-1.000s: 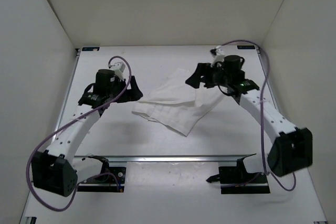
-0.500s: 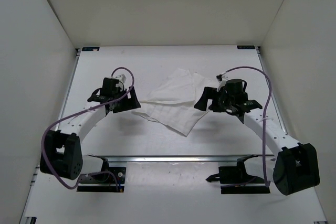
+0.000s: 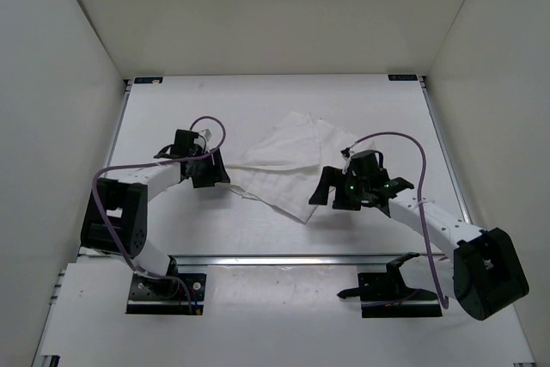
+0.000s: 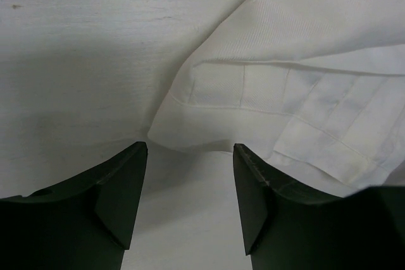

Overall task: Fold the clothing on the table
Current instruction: Flatten the skirt out

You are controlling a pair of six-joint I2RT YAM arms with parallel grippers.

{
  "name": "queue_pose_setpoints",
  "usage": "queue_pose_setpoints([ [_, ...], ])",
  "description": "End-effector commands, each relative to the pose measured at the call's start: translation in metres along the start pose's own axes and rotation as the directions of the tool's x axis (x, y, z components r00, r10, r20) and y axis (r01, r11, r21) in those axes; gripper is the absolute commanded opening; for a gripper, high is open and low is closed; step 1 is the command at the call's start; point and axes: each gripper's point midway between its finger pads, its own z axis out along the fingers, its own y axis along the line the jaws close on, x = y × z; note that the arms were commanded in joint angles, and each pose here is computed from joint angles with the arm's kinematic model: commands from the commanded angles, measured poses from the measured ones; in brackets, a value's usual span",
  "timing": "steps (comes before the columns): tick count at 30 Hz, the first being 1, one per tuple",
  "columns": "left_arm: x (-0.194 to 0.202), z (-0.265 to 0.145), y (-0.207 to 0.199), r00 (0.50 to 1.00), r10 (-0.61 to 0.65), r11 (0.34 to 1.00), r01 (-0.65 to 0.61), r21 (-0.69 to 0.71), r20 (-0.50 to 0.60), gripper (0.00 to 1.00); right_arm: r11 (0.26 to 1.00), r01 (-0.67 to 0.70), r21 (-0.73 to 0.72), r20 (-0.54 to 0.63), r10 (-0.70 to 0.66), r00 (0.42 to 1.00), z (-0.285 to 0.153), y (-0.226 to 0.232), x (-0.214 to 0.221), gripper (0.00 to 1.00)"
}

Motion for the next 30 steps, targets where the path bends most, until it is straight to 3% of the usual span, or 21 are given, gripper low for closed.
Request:
queue_pose_setpoints([
  [1,-0.014,0.005,-0.011,0.998,0.050,0.997,-0.052,0.054,0.033,0.67,0.998,-0.062,0.013,0.008,0.062,0.998,0.001,-0.002,0.010,0.84],
  [9,-0.024,0.012,0.010,0.996,0.076,0.997,-0.076,-0.020,0.046,0.67,0.996,-0.091,0.010,0.056,0.091,0.994,-0.002,-0.002,0.011,0.82],
  [12,-0.026,0.015,0.013,0.995,0.085,0.996,-0.084,-0.021,0.050,0.60,0.996,-0.092,0.024,0.055,0.090,0.994,0.001,-0.003,0.012,0.82],
  [16,-0.019,0.023,0.007,0.995,0.099,0.995,-0.099,0.001,0.018,0.21,0.993,-0.105,0.045,0.051,0.102,0.993,0.007,-0.006,0.011,0.81],
  [17,-0.016,0.024,0.005,0.993,0.118,0.993,-0.118,0.000,0.012,0.06,0.993,-0.110,0.049,0.052,0.107,0.993,0.007,-0.006,0.011,0.82],
  [18,-0.017,0.025,0.000,0.991,0.129,0.992,-0.129,0.001,0.019,0.00,0.991,-0.122,0.057,0.047,0.120,0.992,0.009,-0.007,0.011,0.81],
  [21,-0.010,0.027,-0.009,0.987,0.161,0.987,-0.160,-0.007,0.008,0.00,0.988,-0.138,0.075,0.023,0.136,0.990,0.014,-0.010,0.018,0.81],
  [28,0.028,0.024,0.002,0.993,-0.122,0.992,0.122,-0.019,0.000,0.00,0.987,-0.154,0.055,0.038,0.152,0.988,0.022,-0.006,0.026,0.80],
  [30,0.035,0.016,-0.006,0.993,-0.116,0.993,0.116,-0.009,0.015,0.00,0.982,-0.164,0.091,0.030,0.162,0.986,0.024,-0.016,0.033,0.79],
])
